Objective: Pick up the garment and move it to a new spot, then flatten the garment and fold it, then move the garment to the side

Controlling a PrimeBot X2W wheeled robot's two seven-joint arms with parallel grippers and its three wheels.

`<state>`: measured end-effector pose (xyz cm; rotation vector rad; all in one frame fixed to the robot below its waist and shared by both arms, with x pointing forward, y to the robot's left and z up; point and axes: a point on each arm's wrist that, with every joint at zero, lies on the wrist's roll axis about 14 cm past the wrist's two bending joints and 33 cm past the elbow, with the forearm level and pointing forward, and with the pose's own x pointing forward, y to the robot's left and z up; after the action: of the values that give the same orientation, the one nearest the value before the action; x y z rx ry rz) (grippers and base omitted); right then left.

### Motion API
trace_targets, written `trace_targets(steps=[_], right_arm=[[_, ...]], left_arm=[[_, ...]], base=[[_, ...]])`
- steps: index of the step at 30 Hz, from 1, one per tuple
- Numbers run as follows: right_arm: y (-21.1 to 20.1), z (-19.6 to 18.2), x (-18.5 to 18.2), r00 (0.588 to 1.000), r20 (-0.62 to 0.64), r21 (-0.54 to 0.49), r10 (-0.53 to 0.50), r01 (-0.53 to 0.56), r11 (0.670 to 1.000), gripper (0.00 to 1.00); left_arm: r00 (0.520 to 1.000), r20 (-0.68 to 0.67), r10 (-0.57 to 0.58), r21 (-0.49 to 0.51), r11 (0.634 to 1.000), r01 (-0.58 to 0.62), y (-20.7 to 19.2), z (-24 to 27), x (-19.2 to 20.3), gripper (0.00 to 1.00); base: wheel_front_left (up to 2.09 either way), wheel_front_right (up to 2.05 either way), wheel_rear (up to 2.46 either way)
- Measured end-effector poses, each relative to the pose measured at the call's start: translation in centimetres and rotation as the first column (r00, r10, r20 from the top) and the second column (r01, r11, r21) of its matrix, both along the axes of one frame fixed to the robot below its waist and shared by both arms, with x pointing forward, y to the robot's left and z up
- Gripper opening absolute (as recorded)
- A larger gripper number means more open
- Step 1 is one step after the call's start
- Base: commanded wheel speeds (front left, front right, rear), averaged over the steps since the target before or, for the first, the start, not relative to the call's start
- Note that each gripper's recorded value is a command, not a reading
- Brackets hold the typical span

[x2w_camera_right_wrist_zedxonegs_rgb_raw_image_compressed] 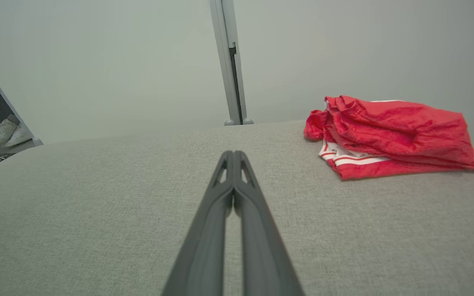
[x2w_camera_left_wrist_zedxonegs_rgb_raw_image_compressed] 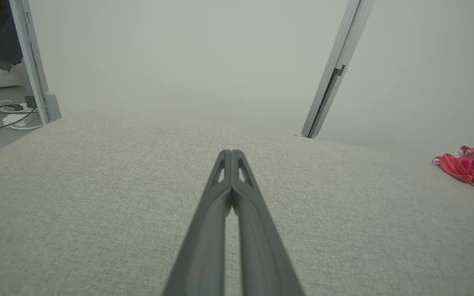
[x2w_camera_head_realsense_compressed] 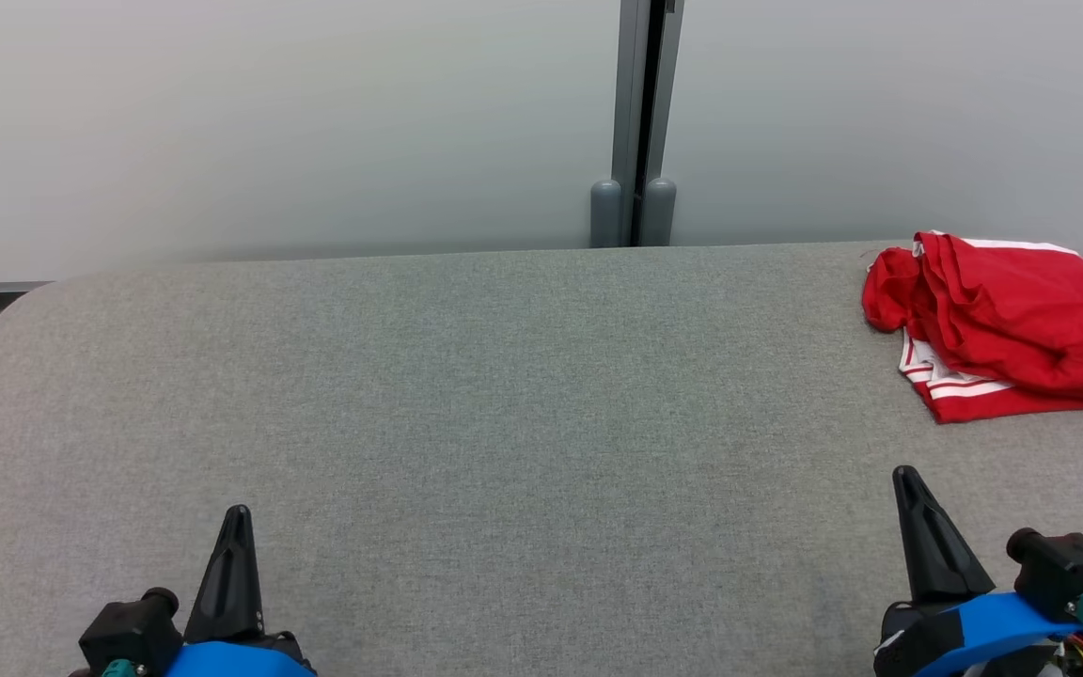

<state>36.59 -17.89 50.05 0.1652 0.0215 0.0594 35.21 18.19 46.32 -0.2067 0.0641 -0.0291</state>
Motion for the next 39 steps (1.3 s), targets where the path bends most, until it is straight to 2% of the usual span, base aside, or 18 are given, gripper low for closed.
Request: trace_targets(steps=[9,17,28,39], right_arm=[[-0.5,-0.5,0.0,0.999,-0.029,0.17,-0.024,0.029,0.985,0.0],[-0.8,-0.7,0.1,0.998,-0.049,0.303,-0.038,0.051,0.952,0.0],[-1.1,-0.7,0.4,0.997,-0.065,0.46,-0.048,0.073,0.885,0.0],[-1.3,-0.8,0.6,0.996,-0.08,0.589,-0.051,0.088,0.803,0.0]], left_arm=[[0.999,-0.026,0.047,-0.16,0.986,-0.051,0.7,-0.1,0.1,0.0],[0.996,-0.044,0.078,-0.287,0.954,-0.087,1.2,0.0,0.4,0.0],[0.993,-0.062,0.097,-0.439,0.891,-0.114,1.5,0.3,0.8,0.0],[0.992,-0.069,0.107,-0.565,0.815,-0.127,1.7,0.7,1.3,0.0]], base=[[0.0,0.0,0.0],[0.0,0.0,0.0],[0.0,0.0,0.0],[0.0,0.0,0.0]])
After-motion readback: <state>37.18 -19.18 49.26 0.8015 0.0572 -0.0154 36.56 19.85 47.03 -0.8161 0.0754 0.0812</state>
